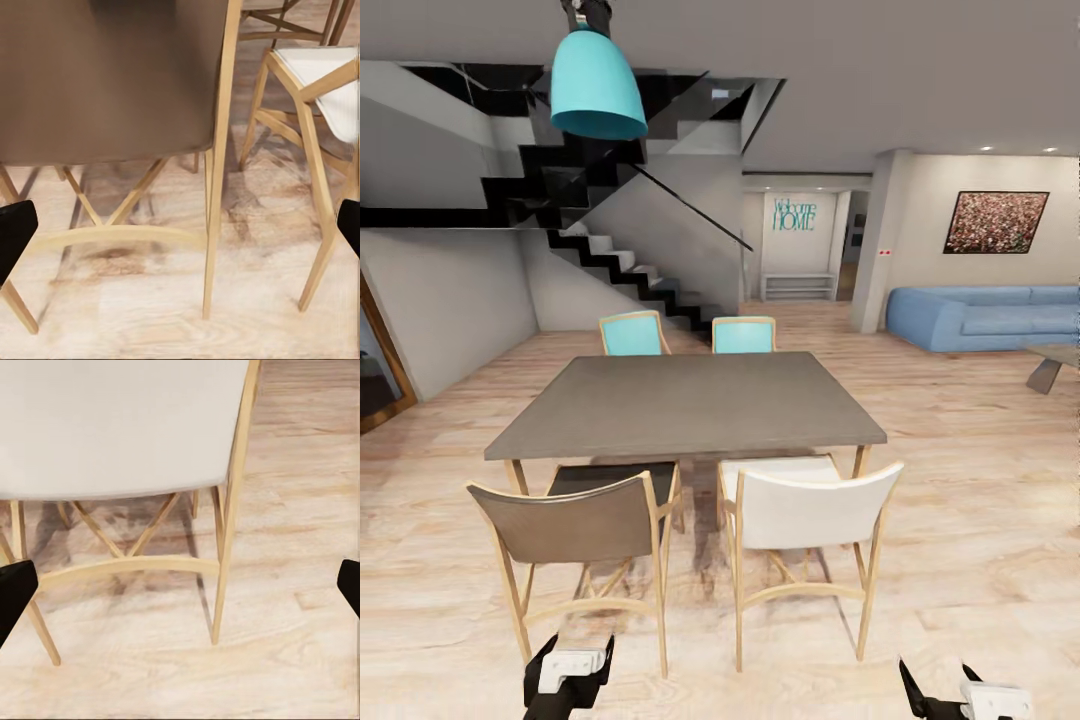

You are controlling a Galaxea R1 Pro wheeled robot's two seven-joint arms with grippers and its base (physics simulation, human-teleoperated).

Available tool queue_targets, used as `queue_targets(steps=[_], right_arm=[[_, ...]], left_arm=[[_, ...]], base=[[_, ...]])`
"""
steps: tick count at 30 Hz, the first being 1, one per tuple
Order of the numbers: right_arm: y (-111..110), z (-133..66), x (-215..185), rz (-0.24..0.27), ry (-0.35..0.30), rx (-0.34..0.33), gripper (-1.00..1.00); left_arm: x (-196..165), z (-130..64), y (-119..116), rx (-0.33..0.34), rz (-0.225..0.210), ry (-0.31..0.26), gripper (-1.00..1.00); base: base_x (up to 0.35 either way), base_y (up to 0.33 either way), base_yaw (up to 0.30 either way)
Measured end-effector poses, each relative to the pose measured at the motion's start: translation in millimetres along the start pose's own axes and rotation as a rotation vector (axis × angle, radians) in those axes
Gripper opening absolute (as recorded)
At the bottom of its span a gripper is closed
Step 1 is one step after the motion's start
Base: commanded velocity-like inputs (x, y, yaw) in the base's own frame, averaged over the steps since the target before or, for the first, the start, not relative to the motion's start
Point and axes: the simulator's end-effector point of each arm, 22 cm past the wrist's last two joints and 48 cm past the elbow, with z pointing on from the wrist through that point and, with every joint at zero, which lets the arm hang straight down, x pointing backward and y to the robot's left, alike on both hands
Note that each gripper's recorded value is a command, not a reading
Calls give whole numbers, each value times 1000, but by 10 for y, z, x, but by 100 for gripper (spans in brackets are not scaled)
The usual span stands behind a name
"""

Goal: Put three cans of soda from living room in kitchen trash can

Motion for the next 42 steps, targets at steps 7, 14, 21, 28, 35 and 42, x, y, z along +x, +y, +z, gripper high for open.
queue_targets(steps=[7, 14, 21, 28, 35, 42], right_arm=[[0, 0, 4, 0, 1, 0, 100], [0, -1, 11, 0, 2, 0, 100], [9, -2, 16, 2, 3, 0, 100], [22, -2, 24, 5, 4, -1, 100], [30, -3, 30, 7, 5, -2, 100], [37, -7, 89, 9, 18, -3, 100]], left_arm=[[3, 0, 5, -2, 0, 1, 100], [3, 0, 3, -1, -1, 0, 100], [-9, 0, 6, -2, -2, -4, 100], [-10, 0, 5, -1, -3, -5, 100], [-10, 0, 4, -1, -2, -5, 100], [-8, 0, 3, -1, -2, -5, 100]], base=[[-319, 0, 0], [-321, 20, 0], [-296, 133, 0], [-273, 188, 0], [-269, 198, 0], [-267, 199, 0]])
